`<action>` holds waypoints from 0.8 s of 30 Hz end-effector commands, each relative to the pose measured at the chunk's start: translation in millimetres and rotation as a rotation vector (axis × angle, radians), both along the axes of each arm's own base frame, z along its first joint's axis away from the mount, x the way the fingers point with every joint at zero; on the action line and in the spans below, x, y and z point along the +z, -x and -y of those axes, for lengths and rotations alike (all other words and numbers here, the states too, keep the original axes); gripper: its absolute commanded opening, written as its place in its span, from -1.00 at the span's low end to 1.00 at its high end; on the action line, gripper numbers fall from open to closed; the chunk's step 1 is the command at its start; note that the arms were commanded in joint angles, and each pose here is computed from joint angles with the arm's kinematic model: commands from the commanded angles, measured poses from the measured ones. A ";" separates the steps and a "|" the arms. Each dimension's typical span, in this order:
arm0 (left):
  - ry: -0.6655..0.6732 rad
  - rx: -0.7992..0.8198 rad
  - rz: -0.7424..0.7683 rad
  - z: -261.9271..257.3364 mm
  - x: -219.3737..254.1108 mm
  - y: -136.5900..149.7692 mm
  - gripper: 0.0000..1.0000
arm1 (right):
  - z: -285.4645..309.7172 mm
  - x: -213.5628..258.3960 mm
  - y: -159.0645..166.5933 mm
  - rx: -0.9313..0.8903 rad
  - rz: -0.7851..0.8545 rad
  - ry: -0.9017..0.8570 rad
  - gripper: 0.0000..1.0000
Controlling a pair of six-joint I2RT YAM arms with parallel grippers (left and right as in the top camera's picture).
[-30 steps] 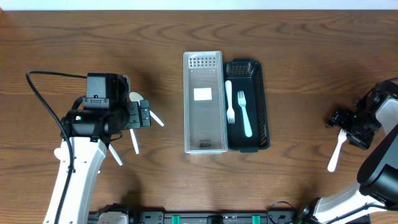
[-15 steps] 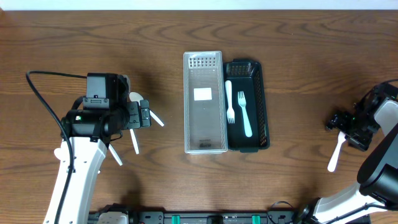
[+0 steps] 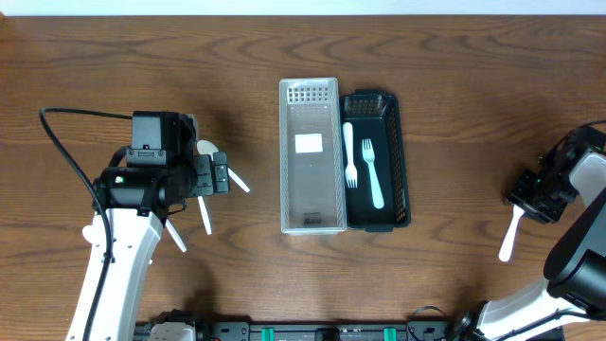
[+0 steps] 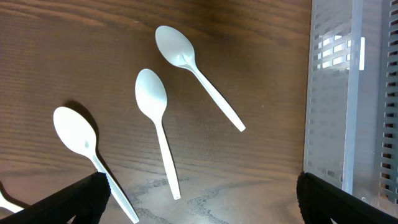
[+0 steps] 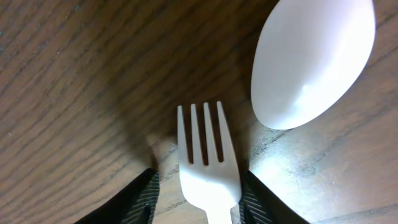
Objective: Pack container
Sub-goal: 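Move right gripper to the third white fork and grasp it, then place the third fork in the dark green basket and release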
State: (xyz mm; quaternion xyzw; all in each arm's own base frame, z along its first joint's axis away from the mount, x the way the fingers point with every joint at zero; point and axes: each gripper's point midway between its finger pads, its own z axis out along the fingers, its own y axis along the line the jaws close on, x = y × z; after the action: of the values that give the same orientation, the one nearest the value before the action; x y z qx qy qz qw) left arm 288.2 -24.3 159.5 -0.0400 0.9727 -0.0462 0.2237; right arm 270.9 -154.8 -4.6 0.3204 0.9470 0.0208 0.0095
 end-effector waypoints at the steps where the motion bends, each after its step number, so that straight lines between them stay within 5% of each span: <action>1: 0.008 0.002 0.008 1.3 4.1 -2.5 0.96 | -7.5 -4.5 1.4 0.020 -0.010 -0.015 -0.21; 13: 0.008 0.002 0.008 1.3 4.1 -2.5 0.96 | -7.8 -4.4 -0.1 0.007 -0.004 -0.017 -0.76; 24: 0.008 0.002 0.008 1.3 4.1 -2.5 0.96 | -34.7 53.6 -35.4 0.063 0.061 -0.039 -0.89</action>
State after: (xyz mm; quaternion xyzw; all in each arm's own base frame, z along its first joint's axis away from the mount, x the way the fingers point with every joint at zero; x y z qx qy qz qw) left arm 288.2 -24.3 159.5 -0.0400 0.9727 -0.0462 0.2237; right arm 271.9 -129.7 12.5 0.3135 0.9482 0.0448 -0.0268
